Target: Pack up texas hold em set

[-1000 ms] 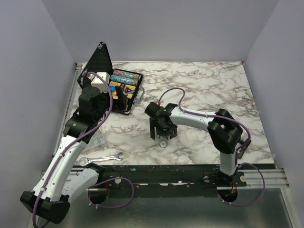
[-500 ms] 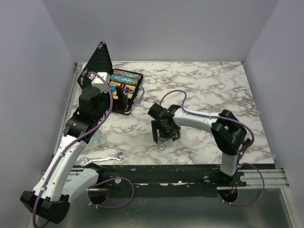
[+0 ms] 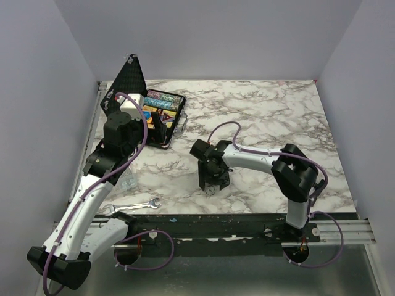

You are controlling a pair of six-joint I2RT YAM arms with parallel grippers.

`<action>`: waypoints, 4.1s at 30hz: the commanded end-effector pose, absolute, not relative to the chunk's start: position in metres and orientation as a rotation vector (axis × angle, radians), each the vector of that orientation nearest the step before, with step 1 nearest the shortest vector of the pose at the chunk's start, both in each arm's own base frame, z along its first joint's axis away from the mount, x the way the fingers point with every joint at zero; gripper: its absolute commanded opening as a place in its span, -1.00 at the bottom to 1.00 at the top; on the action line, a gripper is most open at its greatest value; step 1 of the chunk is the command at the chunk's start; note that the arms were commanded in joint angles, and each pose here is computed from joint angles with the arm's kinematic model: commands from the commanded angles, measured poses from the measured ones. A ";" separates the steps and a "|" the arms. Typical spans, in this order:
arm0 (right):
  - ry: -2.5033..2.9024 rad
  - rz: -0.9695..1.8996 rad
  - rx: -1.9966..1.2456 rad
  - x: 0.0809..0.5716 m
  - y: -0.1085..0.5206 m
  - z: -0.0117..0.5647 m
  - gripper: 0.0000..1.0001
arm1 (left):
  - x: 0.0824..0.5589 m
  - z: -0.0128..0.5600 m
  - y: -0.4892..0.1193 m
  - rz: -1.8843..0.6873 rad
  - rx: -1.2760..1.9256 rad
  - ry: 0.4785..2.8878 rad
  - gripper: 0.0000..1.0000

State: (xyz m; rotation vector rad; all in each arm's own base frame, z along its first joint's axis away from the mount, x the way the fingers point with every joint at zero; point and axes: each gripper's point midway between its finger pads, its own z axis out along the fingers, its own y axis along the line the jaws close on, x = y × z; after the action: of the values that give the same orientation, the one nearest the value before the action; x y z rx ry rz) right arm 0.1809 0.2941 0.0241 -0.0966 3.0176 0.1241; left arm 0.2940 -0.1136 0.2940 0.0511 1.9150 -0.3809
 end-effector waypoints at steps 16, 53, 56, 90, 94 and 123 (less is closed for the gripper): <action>3.088 0.023 -0.046 0.167 0.308 0.004 0.23 | 0.291 0.296 -0.115 -0.398 0.061 1.910 0.84; 2.945 0.006 -0.088 0.197 0.304 0.059 -0.39 | 0.292 0.294 -0.116 -0.404 0.065 1.920 0.84; 2.930 -0.004 -0.077 0.209 0.301 0.058 -0.38 | 0.292 0.293 -0.116 -0.400 0.064 1.921 0.84; 2.969 0.003 -0.095 0.231 0.296 0.044 0.20 | 0.290 0.295 -0.119 -0.421 0.079 1.920 0.84; 2.996 0.039 -0.074 0.226 0.298 0.046 0.33 | 0.289 0.296 -0.119 -0.424 0.080 1.917 0.84; 3.097 0.077 0.627 0.230 0.293 0.023 0.67 | 0.280 0.309 -0.122 -0.471 0.089 1.875 0.84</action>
State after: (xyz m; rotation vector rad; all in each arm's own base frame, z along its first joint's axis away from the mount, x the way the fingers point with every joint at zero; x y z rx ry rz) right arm 0.2333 0.2954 0.0318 0.5660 3.0839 0.1336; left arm 0.2847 -0.1214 0.3026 0.0865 1.8915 -0.4457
